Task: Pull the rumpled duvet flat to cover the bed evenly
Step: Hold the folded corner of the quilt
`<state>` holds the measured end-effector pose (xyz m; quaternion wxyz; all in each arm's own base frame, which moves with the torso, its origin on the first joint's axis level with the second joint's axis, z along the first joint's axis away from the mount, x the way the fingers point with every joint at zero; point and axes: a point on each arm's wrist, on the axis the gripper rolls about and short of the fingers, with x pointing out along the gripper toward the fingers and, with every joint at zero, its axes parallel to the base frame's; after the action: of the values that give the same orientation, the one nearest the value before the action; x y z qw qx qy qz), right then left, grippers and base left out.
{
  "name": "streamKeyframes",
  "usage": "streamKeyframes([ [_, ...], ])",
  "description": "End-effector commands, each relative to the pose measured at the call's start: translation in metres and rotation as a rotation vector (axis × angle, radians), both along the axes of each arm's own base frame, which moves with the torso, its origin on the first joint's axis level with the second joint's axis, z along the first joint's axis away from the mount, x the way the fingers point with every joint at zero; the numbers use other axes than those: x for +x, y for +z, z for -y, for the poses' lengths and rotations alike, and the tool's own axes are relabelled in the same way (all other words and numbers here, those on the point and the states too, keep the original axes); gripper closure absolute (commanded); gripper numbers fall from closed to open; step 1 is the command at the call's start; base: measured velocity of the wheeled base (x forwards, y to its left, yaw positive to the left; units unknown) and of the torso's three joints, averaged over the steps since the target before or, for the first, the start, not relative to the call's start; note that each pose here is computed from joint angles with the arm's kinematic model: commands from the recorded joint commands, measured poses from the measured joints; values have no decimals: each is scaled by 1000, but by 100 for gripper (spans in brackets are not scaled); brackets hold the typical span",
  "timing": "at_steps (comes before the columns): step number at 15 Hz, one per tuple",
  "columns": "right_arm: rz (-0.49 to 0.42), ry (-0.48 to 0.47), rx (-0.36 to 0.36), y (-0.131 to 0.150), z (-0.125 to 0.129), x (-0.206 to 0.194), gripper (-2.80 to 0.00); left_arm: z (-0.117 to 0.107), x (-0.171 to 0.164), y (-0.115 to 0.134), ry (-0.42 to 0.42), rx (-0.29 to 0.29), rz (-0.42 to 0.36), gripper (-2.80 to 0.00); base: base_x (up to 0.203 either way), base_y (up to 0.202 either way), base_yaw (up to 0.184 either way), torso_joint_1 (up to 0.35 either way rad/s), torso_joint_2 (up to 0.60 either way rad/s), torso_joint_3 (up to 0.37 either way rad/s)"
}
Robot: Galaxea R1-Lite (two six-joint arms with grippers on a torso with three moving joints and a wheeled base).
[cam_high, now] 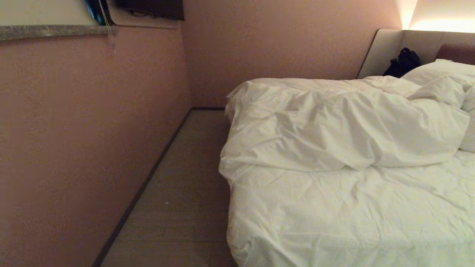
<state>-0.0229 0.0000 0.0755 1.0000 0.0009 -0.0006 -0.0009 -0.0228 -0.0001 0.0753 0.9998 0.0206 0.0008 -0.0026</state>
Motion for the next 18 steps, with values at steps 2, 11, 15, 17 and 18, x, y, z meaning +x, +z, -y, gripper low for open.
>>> streamKeyframes([
  [2,-1,-1,-2,0,0,0,0,0,0,0,0,0,-1,0,0,-193,1,0,2,2],
  [11,-1,0,0,0,0,0,0,0,0,0,1,0,-1,0,0,-191,0,2,2,2],
  [15,-1,0,0,0,0,0,0,0,0,0,-1,0,-1,0,0,-192,0,4,4,1],
  [17,-1,0,0,0,0,0,0,0,0,0,0,0,-1,0,0,-193,-1,5,3,0],
  [18,-1,-1,0,0,0,0,0,0,0,0,1,0,-1,0,0,-193,1,-4,1,-1],
])
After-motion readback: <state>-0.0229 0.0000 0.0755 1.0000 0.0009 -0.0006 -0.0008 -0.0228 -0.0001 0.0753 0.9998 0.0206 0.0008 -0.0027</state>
